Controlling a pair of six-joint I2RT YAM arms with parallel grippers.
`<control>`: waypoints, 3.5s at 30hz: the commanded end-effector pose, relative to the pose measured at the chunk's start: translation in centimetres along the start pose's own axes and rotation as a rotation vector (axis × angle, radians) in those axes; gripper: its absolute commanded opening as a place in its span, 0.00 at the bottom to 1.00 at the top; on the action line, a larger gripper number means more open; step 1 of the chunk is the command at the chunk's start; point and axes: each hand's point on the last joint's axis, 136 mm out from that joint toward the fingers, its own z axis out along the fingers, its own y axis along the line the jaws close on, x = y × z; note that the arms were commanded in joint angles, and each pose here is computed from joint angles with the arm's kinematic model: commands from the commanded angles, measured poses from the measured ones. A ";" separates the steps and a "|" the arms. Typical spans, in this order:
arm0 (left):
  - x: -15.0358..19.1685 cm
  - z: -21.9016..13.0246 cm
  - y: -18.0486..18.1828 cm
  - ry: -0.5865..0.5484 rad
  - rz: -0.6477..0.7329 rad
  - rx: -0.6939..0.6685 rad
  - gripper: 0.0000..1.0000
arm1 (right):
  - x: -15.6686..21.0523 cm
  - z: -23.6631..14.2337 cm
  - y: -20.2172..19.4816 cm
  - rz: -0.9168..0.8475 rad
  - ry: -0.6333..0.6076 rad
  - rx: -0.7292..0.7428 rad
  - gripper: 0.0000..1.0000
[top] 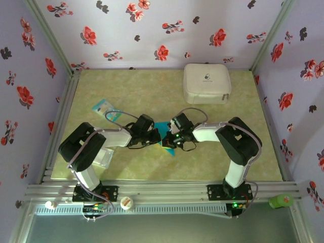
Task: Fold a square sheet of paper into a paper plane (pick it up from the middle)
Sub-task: Third fold the triangle at the center of the table.
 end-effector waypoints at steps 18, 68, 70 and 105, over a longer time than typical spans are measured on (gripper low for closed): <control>2.6 1.1 5.5 0.058 -0.072 -0.152 0.00 | 5.4 -2.7 -4.1 0.042 0.045 0.048 0.08; -0.4 -1.5 -4.2 -0.044 -0.016 0.127 0.05 | 4.7 -3.0 -7.1 0.106 0.039 0.144 0.00; 0.3 -0.5 -3.7 -0.026 -0.051 0.141 0.03 | 4.7 -3.1 -7.2 0.103 0.035 0.152 0.00; -3.4 -4.8 0.5 -0.111 -0.023 -0.008 0.11 | -1.3 -8.4 -2.6 -0.017 -0.218 0.124 0.30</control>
